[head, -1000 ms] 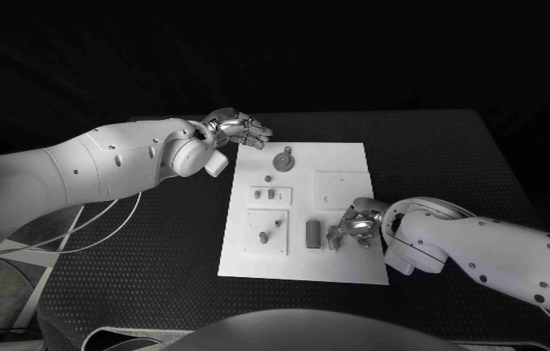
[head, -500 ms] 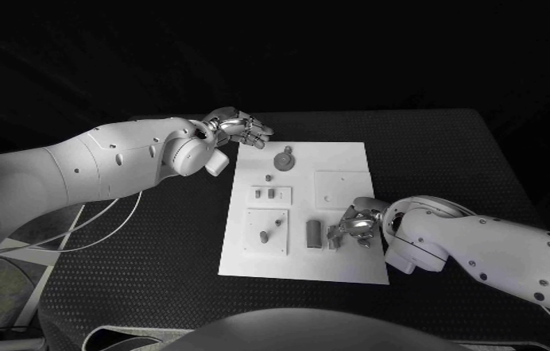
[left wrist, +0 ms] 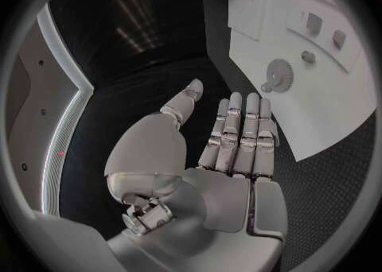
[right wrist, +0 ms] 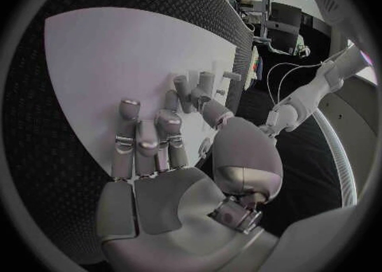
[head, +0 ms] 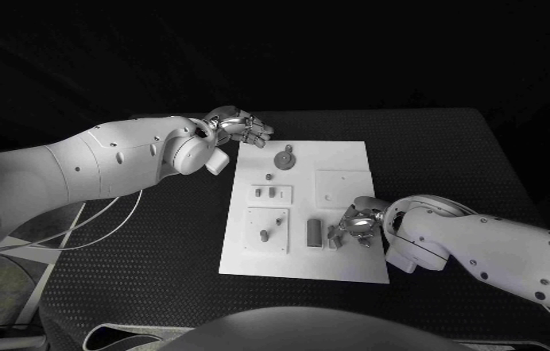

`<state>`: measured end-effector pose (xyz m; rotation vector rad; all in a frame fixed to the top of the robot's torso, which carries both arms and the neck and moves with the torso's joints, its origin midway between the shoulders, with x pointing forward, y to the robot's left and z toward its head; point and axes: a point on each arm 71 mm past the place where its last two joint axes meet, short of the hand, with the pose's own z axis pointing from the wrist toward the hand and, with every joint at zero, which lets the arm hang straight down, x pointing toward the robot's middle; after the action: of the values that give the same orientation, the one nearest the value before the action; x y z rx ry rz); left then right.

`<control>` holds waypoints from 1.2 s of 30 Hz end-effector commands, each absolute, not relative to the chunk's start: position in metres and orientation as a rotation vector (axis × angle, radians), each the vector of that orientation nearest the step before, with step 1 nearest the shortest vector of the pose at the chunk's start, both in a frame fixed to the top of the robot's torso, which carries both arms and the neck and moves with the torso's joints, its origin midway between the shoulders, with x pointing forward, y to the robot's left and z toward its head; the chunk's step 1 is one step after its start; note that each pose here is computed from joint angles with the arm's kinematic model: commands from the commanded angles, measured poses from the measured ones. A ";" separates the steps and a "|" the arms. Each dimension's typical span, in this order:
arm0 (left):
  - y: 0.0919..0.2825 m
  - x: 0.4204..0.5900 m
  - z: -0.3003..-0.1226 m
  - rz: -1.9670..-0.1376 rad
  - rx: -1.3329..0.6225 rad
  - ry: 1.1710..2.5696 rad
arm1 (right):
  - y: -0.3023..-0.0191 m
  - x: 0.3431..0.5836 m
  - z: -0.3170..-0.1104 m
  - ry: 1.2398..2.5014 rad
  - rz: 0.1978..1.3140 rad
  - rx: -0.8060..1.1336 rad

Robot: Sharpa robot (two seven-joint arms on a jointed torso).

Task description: Assemble the parts on the task board

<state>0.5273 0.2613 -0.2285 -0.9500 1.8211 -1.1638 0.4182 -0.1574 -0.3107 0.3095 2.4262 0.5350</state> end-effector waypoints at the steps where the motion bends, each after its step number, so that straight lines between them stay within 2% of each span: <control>1: 0.259 0.527 -0.227 -1.178 -0.939 1.817 | -0.156 0.411 -0.318 2.475 0.543 0.293; 21: 0.260 0.527 -0.227 -1.177 -0.939 1.817 | -0.157 0.411 -0.318 2.471 0.551 0.302; 29: 0.260 0.528 -0.227 -1.175 -0.939 1.812 | -0.167 0.413 -0.317 2.436 0.543 0.294; 36: 0.262 0.530 -0.225 -1.173 -0.935 1.774 | -0.178 0.422 -0.301 2.371 0.578 0.286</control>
<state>0.5287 0.2634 -0.2283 -0.9508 1.8111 -1.1588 0.4183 -0.1780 -0.3061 0.3177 2.4010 0.5425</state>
